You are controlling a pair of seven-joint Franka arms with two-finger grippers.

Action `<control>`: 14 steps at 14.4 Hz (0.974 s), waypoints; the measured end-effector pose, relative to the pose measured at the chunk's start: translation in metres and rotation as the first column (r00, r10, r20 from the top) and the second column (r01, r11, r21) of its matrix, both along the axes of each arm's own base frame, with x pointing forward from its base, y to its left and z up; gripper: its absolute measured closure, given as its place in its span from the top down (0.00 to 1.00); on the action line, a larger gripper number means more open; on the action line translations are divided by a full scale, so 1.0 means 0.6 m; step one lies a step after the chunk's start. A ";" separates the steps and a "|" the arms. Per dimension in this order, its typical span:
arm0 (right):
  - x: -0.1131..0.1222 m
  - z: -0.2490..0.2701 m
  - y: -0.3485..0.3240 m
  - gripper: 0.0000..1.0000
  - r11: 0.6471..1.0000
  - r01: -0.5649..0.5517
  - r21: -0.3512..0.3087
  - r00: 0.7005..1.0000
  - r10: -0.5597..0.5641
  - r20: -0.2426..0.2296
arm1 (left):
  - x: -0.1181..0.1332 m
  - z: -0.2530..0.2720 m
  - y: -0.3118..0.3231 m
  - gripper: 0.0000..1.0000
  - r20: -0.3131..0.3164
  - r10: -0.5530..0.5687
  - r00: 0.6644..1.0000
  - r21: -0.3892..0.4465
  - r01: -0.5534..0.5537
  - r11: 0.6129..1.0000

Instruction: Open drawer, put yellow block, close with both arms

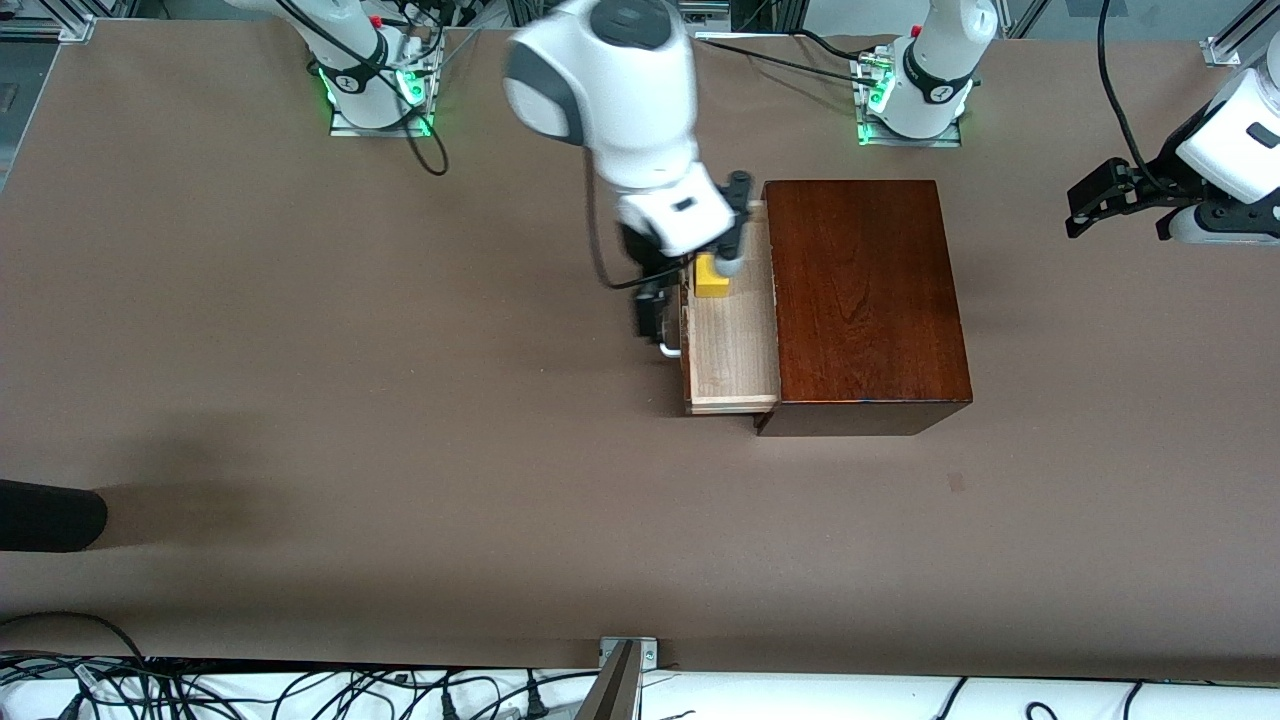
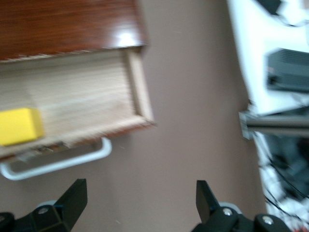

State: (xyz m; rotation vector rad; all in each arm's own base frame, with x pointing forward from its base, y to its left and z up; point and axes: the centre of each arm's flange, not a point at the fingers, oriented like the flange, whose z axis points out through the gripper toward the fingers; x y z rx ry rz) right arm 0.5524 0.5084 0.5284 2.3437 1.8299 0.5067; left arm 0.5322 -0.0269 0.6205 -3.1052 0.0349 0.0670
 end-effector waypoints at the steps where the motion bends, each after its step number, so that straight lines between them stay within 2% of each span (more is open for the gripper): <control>1: 0.024 0.035 -0.044 1.00 0.999 0.041 0.015 0.999 -0.042 0.014 | 0.000 0.000 0.000 1.00 0.000 0.000 1.000 0.000 0.000 1.000; 3: 0.065 0.071 -0.119 1.00 0.992 0.116 0.048 0.993 -0.117 0.008 | 0.000 0.000 0.000 1.00 0.000 0.000 1.000 0.000 0.000 1.000; 6: 0.136 0.079 -0.238 1.00 0.962 0.247 0.117 0.969 -0.242 -0.058 | 0.000 0.000 0.000 1.00 0.000 0.000 1.000 0.000 0.000 1.000; 8: 0.163 0.080 -0.330 1.00 0.933 0.333 0.140 0.941 -0.319 -0.109 | 0.000 0.000 0.000 1.00 0.000 0.000 1.000 0.000 0.000 1.000; 11: 0.146 0.100 -0.450 1.00 0.885 0.445 0.135 0.891 -0.423 -0.162 | 0.000 0.000 0.000 1.00 0.000 0.000 1.000 0.000 0.000 1.000; 12: 0.129 0.108 -0.482 1.00 0.860 0.492 0.134 0.866 -0.466 -0.184 | 0.000 0.001 0.000 1.00 0.000 0.000 1.000 0.000 0.000 1.000; 14: 0.087 0.115 -0.546 1.00 0.792 0.595 0.137 0.795 -0.554 -0.246 | 0.000 0.001 0.000 1.00 0.000 0.000 1.000 0.000 0.000 1.000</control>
